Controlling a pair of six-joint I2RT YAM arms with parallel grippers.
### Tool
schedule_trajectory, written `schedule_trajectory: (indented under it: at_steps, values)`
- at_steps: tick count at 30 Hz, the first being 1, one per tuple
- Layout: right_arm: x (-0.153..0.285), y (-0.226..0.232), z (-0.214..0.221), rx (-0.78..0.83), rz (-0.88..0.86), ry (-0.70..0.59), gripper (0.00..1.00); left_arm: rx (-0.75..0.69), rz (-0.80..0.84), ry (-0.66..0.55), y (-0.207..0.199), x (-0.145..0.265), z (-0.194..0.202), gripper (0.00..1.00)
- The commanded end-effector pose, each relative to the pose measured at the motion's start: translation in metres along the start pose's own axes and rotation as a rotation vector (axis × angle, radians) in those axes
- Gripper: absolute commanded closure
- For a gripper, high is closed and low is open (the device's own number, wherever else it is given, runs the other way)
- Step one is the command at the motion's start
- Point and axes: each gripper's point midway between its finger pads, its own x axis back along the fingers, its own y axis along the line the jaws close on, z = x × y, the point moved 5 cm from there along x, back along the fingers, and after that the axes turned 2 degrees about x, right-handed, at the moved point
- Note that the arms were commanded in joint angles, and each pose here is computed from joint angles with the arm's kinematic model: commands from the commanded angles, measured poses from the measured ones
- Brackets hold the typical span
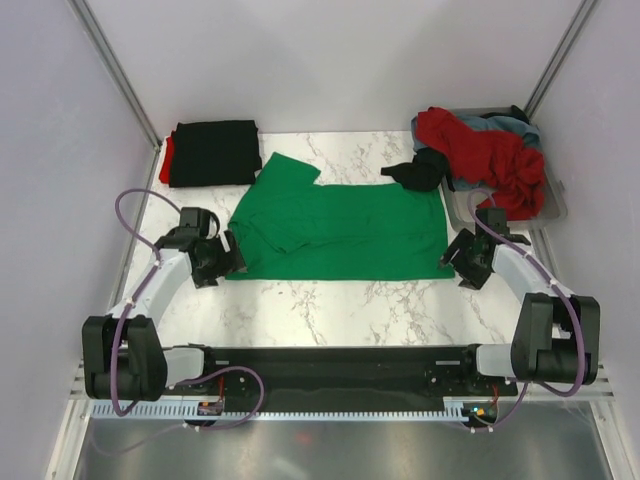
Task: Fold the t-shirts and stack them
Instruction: Fold the tshirt
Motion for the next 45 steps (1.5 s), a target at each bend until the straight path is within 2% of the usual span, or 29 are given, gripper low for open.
schedule_trajectory:
  at_steps: [1, 5, 8, 11, 12, 14, 15, 17, 18, 19, 22, 23, 24, 26, 27, 28, 29, 32, 34, 37, 39, 40, 41, 43, 44, 45]
  values:
    - [-0.007, 0.007, -0.013, 0.034, -0.024, -0.052, 0.26, 0.089, 0.126, -0.104, -0.016, -0.004, -0.018, 0.09]
    - [-0.019, 0.005, -0.012, 0.032, -0.014, -0.039, 0.29, 0.159, 0.115, -0.106, -0.015, -0.012, -0.020, 0.08]
    - [-0.029, 0.001, -0.007, 0.030, 0.000, -0.018, 0.37, 0.197, 0.101, -0.083, -0.011, -0.026, -0.011, 0.10]
    - [-0.034, -0.002, -0.003, 0.033, 0.004, -0.009, 0.49, 0.231, 0.100, -0.063, -0.009, -0.039, -0.005, 0.15]
    - [-0.035, -0.002, -0.002, 0.034, 0.003, -0.006, 0.57, 0.238, 0.098, -0.057, -0.009, -0.042, -0.003, 0.18]
    - [-0.036, -0.002, -0.002, 0.034, -0.001, -0.003, 0.63, 0.256, 0.100, -0.050, -0.008, -0.048, 0.001, 0.20]
    - [-0.036, -0.001, -0.002, 0.035, -0.003, -0.002, 0.70, 0.261, 0.098, -0.051, -0.007, -0.049, 0.003, 0.24]
    - [-0.036, -0.001, -0.004, 0.038, -0.003, -0.006, 0.77, 0.268, 0.087, -0.059, -0.005, -0.052, 0.004, 0.33]
    - [-0.036, 0.000, -0.005, 0.036, -0.003, -0.009, 0.84, 0.270, 0.080, -0.060, -0.004, -0.053, 0.004, 0.37]
    - [-0.037, 0.001, -0.005, 0.036, -0.004, -0.007, 0.88, 0.272, 0.073, -0.059, -0.003, -0.055, 0.003, 0.46]
    - [-0.037, 0.006, -0.009, 0.037, -0.022, -0.001, 1.00, 0.268, 0.055, -0.092, -0.005, -0.053, -0.010, 0.59]
    - [-0.035, 0.010, -0.012, 0.037, -0.038, -0.003, 1.00, 0.262, 0.055, -0.122, -0.007, -0.050, -0.022, 0.61]
    - [-0.034, 0.013, -0.015, 0.037, -0.047, -0.006, 1.00, 0.261, 0.059, -0.131, -0.009, -0.047, -0.027, 0.69]
    - [-0.024, 0.024, -0.027, 0.037, -0.082, -0.025, 1.00, 0.249, 0.095, -0.164, -0.021, -0.034, -0.051, 0.75]
    - [-0.017, 0.029, -0.032, 0.041, -0.098, -0.037, 1.00, 0.241, 0.108, -0.173, -0.026, -0.026, -0.059, 0.80]
    - [-0.009, 0.033, -0.034, 0.045, -0.107, -0.029, 1.00, 0.238, 0.101, -0.147, -0.028, -0.016, -0.060, 0.91]
    - [0.007, 0.044, -0.051, 0.054, -0.133, -0.078, 1.00, 0.220, 0.127, -0.208, -0.037, 0.005, -0.081, 0.94]
    - [0.045, 0.051, -0.069, 0.069, -0.145, -0.171, 1.00, 0.211, 0.137, -0.362, -0.040, 0.062, -0.100, 0.95]
    - [0.053, 0.049, -0.064, 0.062, -0.165, -0.150, 1.00, 0.201, 0.150, -0.385, -0.040, 0.080, -0.098, 0.96]
    - [0.045, 0.039, -0.044, 0.043, -0.168, -0.114, 1.00, 0.209, 0.146, -0.345, -0.035, 0.080, -0.079, 0.96]
    - [0.037, 0.028, -0.022, 0.032, -0.173, -0.075, 1.00, 0.233, 0.133, -0.289, -0.026, 0.065, -0.054, 0.96]
    - [0.035, 0.025, -0.015, 0.025, -0.174, -0.063, 1.00, 0.263, 0.154, -0.300, -0.025, 0.070, -0.046, 0.96]
    - [0.032, 0.018, -0.003, 0.022, -0.171, -0.047, 1.00, 0.283, 0.144, -0.253, -0.019, 0.058, -0.029, 0.96]
    - [0.031, 0.012, 0.007, 0.012, -0.167, -0.040, 1.00, 0.348, 0.163, -0.234, -0.013, 0.053, -0.007, 0.96]
    - [0.031, 0.006, 0.016, 0.008, -0.163, -0.034, 1.00, 0.373, 0.166, -0.220, -0.011, 0.053, 0.002, 0.95]
    - [0.030, 0.002, 0.022, 0.002, -0.156, -0.020, 1.00, 0.401, 0.166, -0.215, -0.009, 0.051, 0.009, 0.90]
